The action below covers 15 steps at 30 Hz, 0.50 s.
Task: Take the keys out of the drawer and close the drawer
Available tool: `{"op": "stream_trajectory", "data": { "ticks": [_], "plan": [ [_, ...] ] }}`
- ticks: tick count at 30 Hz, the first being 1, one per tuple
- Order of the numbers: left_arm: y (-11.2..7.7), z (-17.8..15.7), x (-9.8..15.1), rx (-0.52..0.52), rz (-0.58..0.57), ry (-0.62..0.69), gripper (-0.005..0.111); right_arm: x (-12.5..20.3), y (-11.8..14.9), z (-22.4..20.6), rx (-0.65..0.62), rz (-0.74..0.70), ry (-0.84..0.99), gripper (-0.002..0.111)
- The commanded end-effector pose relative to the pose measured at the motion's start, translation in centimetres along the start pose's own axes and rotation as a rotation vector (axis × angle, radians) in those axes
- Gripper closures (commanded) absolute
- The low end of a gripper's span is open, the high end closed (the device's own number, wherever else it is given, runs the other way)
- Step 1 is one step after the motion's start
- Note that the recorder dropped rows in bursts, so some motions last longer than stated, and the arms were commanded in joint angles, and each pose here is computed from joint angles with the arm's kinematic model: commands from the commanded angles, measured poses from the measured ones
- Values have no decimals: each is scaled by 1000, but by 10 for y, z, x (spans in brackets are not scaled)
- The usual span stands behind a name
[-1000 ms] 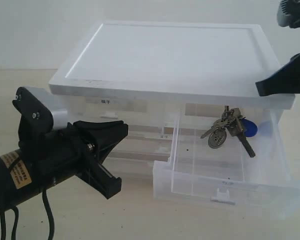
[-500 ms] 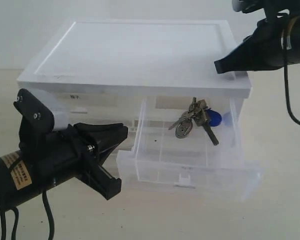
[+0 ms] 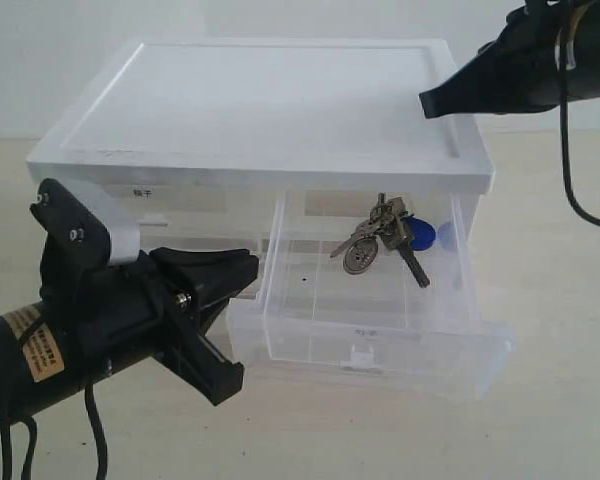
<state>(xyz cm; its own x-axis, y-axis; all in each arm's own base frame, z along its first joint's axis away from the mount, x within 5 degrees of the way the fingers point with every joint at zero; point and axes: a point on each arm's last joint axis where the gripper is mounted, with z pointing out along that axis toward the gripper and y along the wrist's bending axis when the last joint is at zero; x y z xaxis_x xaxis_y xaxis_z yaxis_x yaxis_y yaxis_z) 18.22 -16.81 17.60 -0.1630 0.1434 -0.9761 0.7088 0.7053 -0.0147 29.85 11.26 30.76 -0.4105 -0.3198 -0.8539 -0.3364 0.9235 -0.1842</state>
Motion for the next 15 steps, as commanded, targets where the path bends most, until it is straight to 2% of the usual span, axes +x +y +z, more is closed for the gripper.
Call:
{"op": "stream_trajectory", "data": {
  "ticks": [1, 3, 7, 12, 15],
  "plan": [
    [-5, -2, 1, 54, 28, 13, 102, -19, -9, -39, 32, 12, -90, 108],
    [-5, -4, -2, 57, 30, -2, 102, -22, -15, -57, 60, 23, -100, 108],
    [1, -22, -15, -23, -16, -98, 102, -21, -25, -85, 132, -9, -68, 108],
    [0, -52, -34, -41, 13, -185, 102, -21, -27, -96, 130, 34, -71, 108],
    [14, -71, -44, -204, -53, -201, 102, -15, -26, -94, 129, 40, -41, 108]
  ]
}}
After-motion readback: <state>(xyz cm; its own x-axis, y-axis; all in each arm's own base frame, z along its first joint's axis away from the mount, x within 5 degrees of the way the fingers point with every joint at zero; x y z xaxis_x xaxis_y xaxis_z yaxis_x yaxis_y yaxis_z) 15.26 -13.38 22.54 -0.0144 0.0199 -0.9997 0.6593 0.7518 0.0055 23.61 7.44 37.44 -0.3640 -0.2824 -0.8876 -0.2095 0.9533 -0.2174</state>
